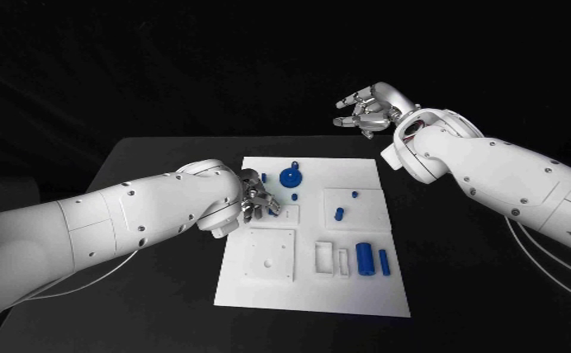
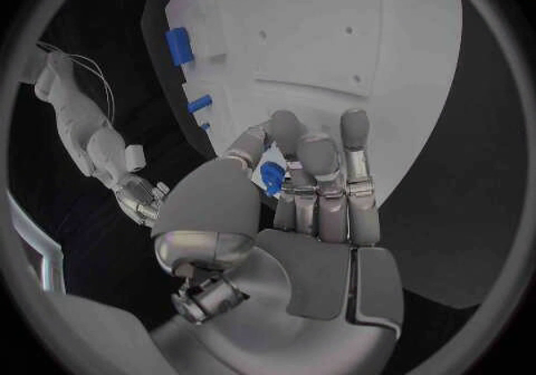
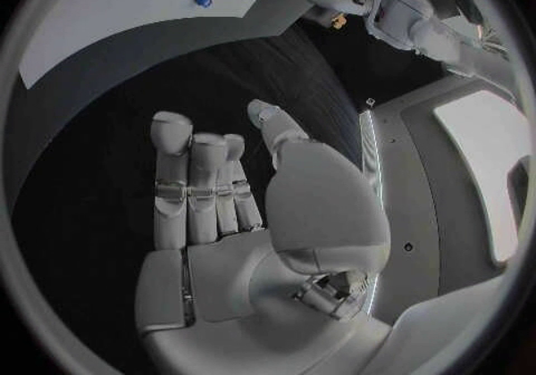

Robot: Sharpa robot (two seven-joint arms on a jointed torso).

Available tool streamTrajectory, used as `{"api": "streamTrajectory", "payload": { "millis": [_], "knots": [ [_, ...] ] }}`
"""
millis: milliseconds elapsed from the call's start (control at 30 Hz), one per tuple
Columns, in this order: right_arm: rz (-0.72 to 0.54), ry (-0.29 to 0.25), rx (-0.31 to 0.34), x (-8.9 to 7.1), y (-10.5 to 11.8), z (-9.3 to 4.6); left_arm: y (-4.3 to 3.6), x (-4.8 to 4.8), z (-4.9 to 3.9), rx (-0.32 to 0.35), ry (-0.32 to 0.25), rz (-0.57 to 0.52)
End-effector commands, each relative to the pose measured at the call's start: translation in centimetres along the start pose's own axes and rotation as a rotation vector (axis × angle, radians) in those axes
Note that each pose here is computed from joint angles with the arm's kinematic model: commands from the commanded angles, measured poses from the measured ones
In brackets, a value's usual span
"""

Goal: Assemble the parts on the task board

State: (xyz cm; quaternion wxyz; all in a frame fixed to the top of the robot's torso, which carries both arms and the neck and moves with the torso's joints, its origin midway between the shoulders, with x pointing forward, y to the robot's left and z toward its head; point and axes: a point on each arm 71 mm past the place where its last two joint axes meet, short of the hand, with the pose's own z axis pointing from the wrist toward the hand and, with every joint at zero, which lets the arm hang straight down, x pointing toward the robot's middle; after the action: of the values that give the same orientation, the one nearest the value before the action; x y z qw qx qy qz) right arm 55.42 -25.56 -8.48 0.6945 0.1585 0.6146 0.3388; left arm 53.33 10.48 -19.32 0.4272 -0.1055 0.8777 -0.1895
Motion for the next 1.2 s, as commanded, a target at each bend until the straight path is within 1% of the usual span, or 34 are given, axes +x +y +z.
{"api": "streamTrajectory", "payload": {
  "millis": [33,667,1000,1200],
  "knots": [
    [-0.011,0.013,-0.007,0.11,0.1,0.03,0.28,0.81,0.16,-0.018,0.052,0.021],
    [-0.014,0.016,-0.007,0.15,0.11,0.04,0.24,1.06,0.2,-0.031,0.082,0.052],
    [-0.014,0.016,-0.008,0.19,0.15,0.06,0.26,1.01,0.27,-0.041,0.08,0.065],
    [-0.013,0.017,-0.007,0.23,0.17,0.08,0.12,0.98,0.37,-0.045,0.074,0.086]
  ]
}}
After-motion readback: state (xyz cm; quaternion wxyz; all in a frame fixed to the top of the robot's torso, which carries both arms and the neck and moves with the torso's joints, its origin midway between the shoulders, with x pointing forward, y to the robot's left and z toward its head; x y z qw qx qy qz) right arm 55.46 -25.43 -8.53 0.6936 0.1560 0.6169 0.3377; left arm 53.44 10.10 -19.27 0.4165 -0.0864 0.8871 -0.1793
